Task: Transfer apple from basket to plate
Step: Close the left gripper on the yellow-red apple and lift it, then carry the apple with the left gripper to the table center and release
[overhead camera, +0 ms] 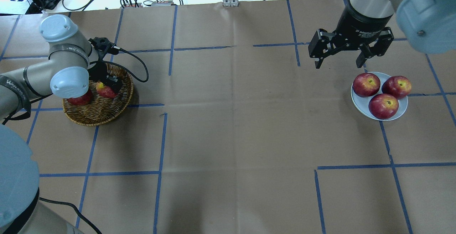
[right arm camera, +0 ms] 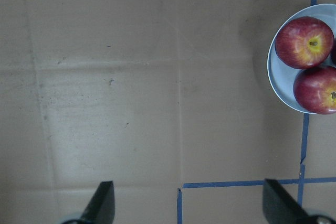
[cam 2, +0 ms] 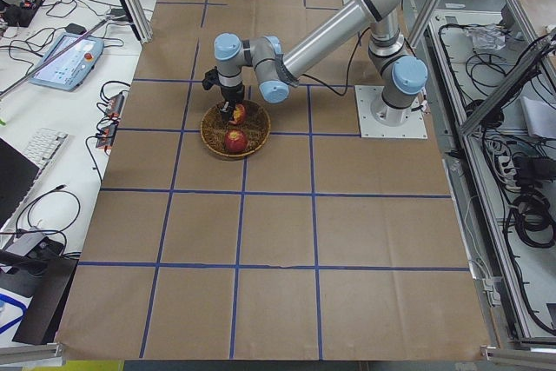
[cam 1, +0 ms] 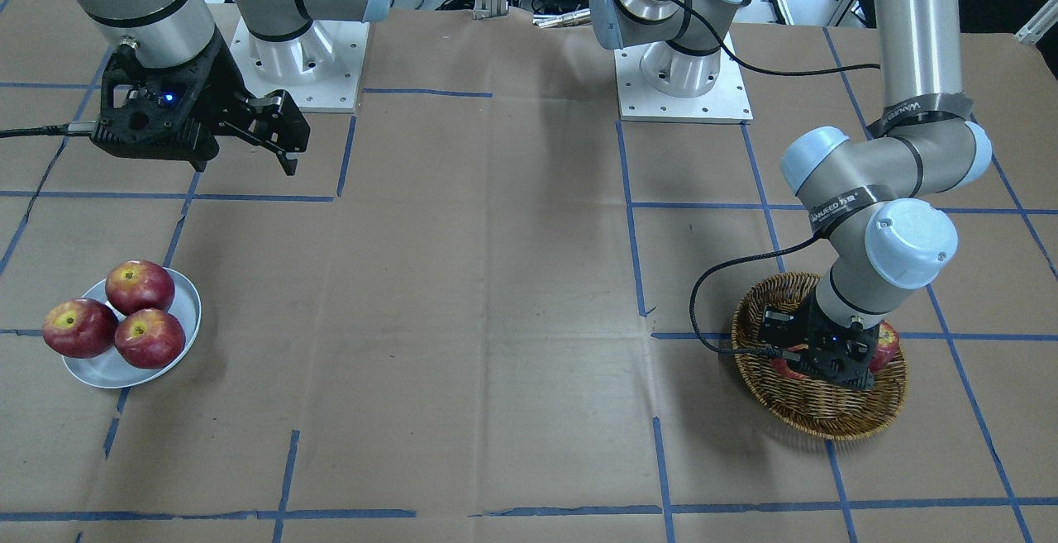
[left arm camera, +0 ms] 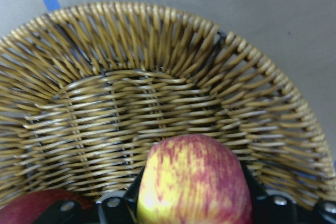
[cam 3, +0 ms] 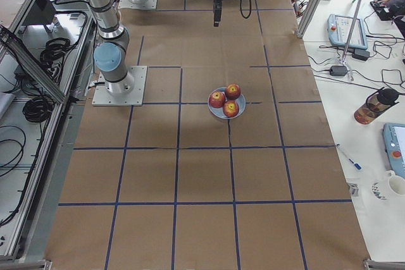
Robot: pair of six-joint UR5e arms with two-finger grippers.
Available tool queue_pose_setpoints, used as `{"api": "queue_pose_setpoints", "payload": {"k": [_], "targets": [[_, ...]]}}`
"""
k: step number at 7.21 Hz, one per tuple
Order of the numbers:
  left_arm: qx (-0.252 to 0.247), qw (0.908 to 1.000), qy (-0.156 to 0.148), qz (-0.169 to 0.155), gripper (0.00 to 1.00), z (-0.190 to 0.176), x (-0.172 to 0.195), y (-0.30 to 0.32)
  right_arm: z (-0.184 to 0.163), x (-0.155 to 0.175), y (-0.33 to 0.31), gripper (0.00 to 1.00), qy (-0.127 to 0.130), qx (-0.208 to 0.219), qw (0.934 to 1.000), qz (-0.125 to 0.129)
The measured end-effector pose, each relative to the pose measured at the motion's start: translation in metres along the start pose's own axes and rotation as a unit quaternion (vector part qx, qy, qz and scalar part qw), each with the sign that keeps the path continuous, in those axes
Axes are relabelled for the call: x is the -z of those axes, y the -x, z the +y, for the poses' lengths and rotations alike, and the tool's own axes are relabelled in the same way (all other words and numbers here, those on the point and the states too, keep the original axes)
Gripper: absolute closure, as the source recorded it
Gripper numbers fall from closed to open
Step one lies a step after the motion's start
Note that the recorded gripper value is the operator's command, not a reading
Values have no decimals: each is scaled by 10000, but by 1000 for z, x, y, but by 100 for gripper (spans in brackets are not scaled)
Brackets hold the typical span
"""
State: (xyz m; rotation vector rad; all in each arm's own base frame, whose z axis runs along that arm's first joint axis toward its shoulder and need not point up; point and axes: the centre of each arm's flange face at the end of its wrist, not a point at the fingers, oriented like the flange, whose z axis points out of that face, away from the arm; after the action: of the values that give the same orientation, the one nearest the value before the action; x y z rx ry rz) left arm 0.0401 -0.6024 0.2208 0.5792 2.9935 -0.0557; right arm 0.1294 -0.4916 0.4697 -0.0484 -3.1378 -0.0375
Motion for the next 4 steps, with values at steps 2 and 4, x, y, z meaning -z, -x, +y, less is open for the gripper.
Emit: {"api": "queue_pose_setpoints", "payload": {"k": [2,4], "targets": [[249,9996,-136,-16,51,-10,25,-15,0,0,0,0,0,0,10000,0],[682,9972,-309,91,54,-32,49,-75,0,0,0,0,0,2,10000,-2]]}}
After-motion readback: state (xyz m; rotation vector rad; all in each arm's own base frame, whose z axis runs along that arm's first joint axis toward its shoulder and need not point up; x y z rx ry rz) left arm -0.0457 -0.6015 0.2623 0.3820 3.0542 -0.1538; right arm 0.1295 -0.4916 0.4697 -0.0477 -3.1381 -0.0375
